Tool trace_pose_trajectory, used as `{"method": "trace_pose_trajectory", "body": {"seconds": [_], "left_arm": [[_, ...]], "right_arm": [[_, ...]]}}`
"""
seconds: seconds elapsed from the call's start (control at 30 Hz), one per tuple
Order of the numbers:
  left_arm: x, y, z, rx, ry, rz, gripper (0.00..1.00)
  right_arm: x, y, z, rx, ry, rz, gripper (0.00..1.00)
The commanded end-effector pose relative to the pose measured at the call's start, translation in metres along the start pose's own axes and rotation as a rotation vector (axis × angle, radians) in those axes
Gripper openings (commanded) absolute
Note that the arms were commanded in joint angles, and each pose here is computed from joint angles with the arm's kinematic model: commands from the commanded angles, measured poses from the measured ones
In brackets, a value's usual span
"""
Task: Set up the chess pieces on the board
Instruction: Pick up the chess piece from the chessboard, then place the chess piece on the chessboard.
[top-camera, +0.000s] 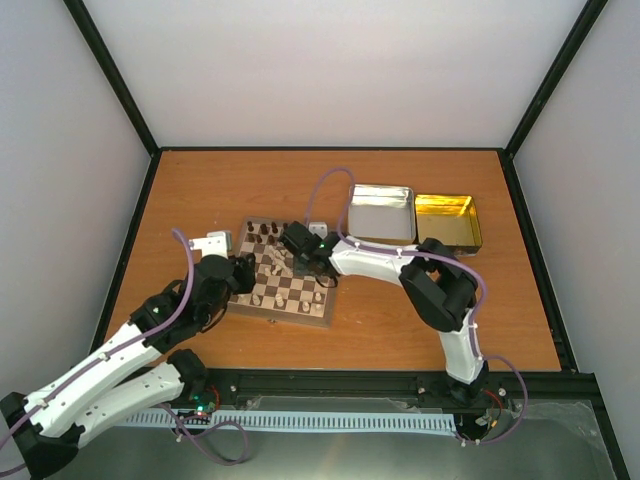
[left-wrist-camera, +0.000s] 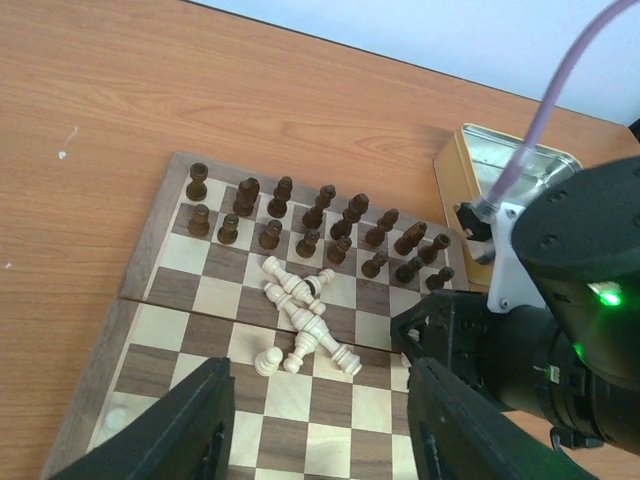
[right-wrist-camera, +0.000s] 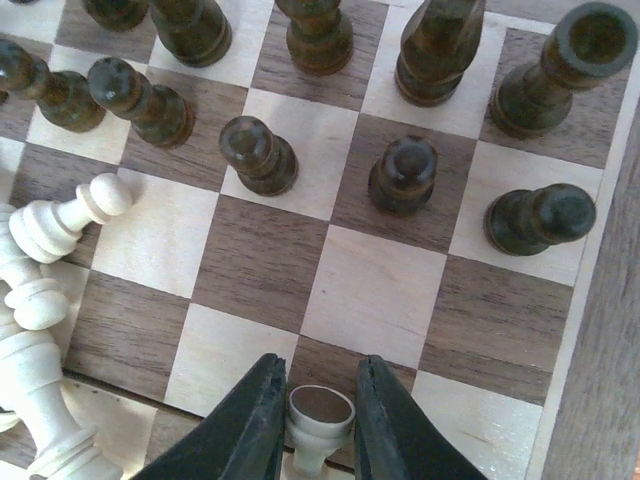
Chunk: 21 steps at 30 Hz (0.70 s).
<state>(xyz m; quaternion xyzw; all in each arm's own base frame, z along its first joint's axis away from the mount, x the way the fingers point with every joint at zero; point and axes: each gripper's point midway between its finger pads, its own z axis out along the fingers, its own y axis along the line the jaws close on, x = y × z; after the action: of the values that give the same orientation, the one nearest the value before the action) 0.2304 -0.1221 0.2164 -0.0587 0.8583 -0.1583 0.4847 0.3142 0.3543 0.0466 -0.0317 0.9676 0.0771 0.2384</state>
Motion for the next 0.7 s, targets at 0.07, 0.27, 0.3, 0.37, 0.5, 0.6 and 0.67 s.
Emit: {"method": "trace_pose_trajectory", "body": {"seconds": [0.07, 0.27, 0.3, 0.37, 0.5, 0.6, 0.67], "left_arm": [[0.001, -0.022, 0.003, 0.110, 0.019, -0.002, 0.57], [0.019, -0.063, 0.008, 0.335, 0.075, 0.039, 0.65], [0.023, -0.066, 0.010, 0.349, 0.088, 0.042, 0.67], [0.028, -0.067, 0.016, 0.348, 0.100, 0.031, 0.70], [0.031, -0.081, 0.019, 0.409, 0.117, 0.027, 0.73], [0.024, -0.095, 0.017, 0.469, 0.108, -0.004, 0.73], [0.024, -0.102, 0.016, 0.507, 0.118, -0.048, 0.73]], "right_arm": [[-0.019, 0.010, -0.041, -0.172, -0.122, 0.166, 0.21], [-0.028, 0.023, -0.089, -0.395, -0.131, 0.306, 0.20], [-0.029, 0.025, -0.097, -0.437, -0.133, 0.330, 0.20], [-0.028, 0.026, -0.108, -0.491, -0.131, 0.368, 0.20], [-0.026, 0.029, -0.124, -0.577, -0.105, 0.426, 0.19], [-0.026, 0.028, -0.139, -0.656, -0.102, 0.466, 0.19], [-0.029, 0.026, -0.155, -0.728, -0.108, 0.488, 0.19]]}}
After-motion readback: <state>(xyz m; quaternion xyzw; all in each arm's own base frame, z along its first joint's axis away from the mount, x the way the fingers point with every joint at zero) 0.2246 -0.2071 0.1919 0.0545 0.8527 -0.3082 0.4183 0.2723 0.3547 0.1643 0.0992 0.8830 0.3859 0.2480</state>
